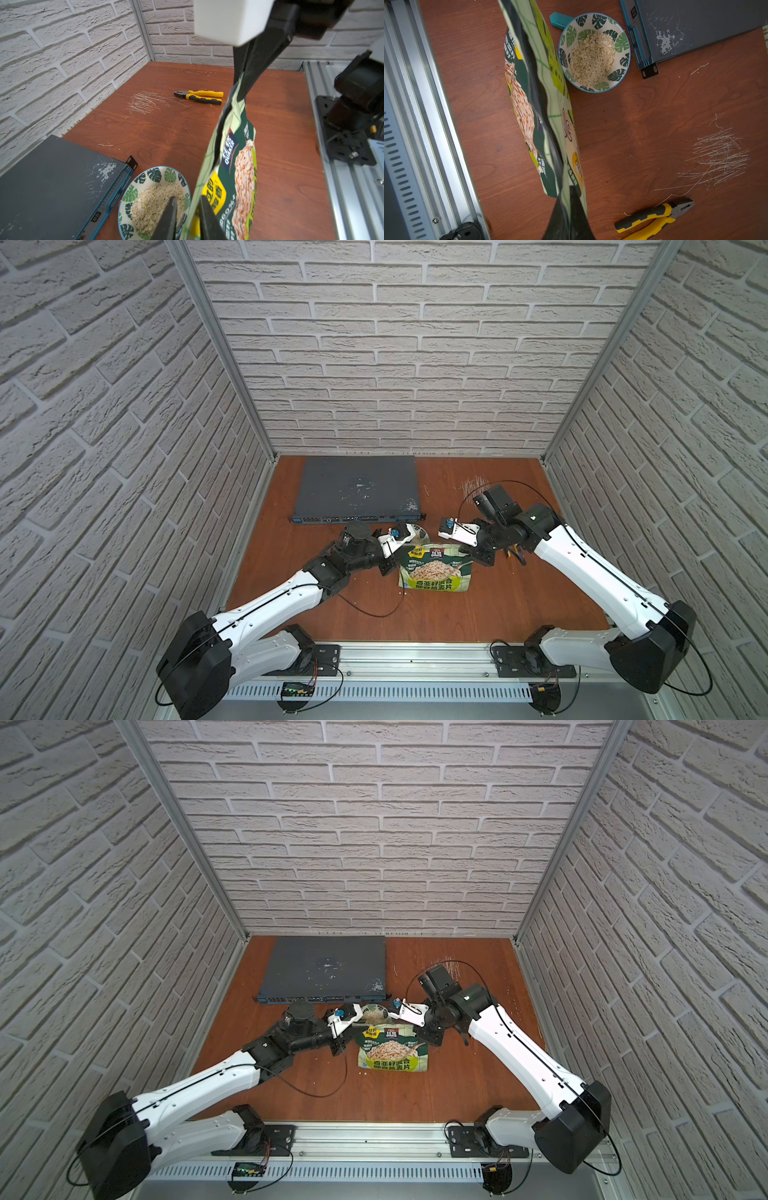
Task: Pour the oats into the breakfast bowl
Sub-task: Close the oats bag at the center of the board.
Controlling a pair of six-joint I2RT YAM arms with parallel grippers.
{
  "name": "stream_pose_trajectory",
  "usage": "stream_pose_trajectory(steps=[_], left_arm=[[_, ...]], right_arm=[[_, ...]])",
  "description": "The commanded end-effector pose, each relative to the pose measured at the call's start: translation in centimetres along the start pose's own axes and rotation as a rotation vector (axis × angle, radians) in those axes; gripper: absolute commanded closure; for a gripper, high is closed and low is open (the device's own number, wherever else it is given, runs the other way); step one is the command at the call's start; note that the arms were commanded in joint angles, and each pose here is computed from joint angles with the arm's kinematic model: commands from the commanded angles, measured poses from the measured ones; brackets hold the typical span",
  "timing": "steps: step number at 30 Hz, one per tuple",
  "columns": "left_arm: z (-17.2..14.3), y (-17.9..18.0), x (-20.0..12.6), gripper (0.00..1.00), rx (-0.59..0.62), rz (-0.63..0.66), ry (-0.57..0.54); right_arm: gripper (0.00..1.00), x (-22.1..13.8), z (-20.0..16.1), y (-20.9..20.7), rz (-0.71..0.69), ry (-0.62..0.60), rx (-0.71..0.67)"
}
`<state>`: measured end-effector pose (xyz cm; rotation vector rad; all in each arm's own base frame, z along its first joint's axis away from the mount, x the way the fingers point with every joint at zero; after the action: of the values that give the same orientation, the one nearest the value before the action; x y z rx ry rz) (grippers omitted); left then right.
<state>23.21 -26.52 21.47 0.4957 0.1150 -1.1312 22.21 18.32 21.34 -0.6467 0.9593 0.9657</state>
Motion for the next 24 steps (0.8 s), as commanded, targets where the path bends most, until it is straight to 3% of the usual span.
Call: stream_pose_trajectory(steps=[1, 3, 6, 8, 11, 17, 20, 22, 24], left_arm=[[2.6, 0.5, 0.6, 0.64, 0.04, -0.034, -0.094], [2.9, 0.2, 1.3, 0.56, 0.04, -0.073, -0.102], [3.0, -0.2, 2.1, 0.56, 0.039, -0.113, -0.107], [3.1, -0.2, 2.3, 0.67, 0.035, -0.121, -0.108], [3.1, -0.1, 2.1, 1.0, 0.036, -0.106, -0.104], [1.9, 0.6, 0.8, 1.0, 0.011, -0.034, -0.072], [1.0, 0.7, -0.1, 0.75, -0.007, 0.0, -0.058], [0.4, 0.9, -0.5, 0.71, -0.017, 0.018, -0.044], [0.1, 0.9, -0.9, 0.75, -0.023, 0.026, -0.039]], right_arm=[[0.97, -1.3, 1.0, 0.2, 0.001, -0.066, -0.009], [0.97, -1.2, 1.0, 0.3, 0.004, -0.069, -0.008], [0.97, -1.1, 0.8, 0.2, -0.002, -0.062, -0.004], [0.97, -1.1, 0.6, 0.2, -0.007, -0.057, -0.003], [0.97, -1.0, 0.3, 0.1, -0.013, -0.047, 0.001], [0.97, -1.0, -0.6, -0.9, -0.053, -0.018, 0.024], [0.97, -1.2, -0.4, -1.1, -0.059, -0.028, 0.024], [0.97, -1.4, -0.1, -0.9, -0.046, -0.046, 0.021], [0.97, -1.5, 0.3, -0.6, -0.026, -0.064, 0.018]])
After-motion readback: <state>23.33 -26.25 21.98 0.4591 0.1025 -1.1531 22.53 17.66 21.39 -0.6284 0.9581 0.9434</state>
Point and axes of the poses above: each gripper's point midway between its finger pads, its own x axis out along the fingers, its own y axis along the line the jaws close on, z = x × y, the point moved 2 cm from there along -x, back along the fingers, and after that the axes turned 10 degrees about x, right-handed, at the moved point
